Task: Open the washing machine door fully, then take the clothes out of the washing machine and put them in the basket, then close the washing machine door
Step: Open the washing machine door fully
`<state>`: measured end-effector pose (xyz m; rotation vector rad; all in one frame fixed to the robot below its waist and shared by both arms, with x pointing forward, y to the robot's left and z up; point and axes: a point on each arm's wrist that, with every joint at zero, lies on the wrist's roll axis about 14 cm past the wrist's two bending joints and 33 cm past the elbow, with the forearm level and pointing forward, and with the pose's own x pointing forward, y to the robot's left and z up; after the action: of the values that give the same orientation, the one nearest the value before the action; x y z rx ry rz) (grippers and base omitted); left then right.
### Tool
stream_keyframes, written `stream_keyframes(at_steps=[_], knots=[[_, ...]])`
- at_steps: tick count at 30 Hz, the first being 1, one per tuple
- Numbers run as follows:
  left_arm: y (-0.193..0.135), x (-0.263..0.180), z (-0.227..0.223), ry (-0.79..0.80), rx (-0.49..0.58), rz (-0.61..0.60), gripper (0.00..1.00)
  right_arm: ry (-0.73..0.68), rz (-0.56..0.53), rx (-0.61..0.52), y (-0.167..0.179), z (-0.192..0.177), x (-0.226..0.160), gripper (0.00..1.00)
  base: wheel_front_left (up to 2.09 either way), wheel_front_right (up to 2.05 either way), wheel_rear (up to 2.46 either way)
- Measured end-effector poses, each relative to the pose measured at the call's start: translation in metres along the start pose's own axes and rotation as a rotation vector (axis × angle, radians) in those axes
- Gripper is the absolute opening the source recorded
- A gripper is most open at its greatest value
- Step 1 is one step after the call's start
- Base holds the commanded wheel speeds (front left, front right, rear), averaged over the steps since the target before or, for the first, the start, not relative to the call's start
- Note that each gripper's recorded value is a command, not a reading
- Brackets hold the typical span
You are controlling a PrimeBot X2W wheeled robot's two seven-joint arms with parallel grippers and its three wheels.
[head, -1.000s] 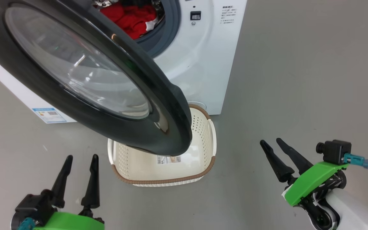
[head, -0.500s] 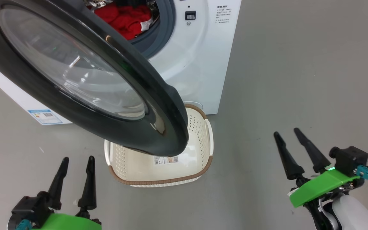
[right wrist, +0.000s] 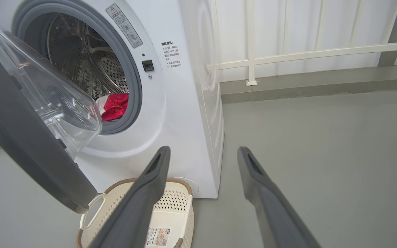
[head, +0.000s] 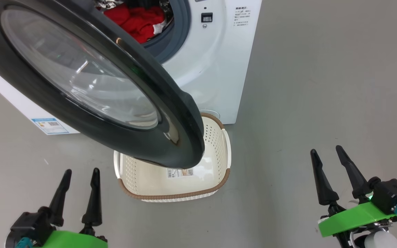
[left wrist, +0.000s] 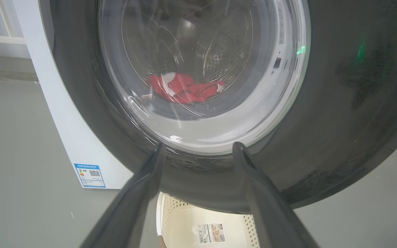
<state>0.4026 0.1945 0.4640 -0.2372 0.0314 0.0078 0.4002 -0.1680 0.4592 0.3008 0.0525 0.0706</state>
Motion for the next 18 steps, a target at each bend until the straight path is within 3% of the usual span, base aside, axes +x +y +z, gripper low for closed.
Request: stream_keyframes(at_steps=[18], knots=[[-0.0021,-0.0008,0.0011,-0.004,-0.006,-0.001,1.00,0.005,-0.024,-0.013,-0.0022,-0.0034,-0.0053,1.00,0.00,0.00,0.00]])
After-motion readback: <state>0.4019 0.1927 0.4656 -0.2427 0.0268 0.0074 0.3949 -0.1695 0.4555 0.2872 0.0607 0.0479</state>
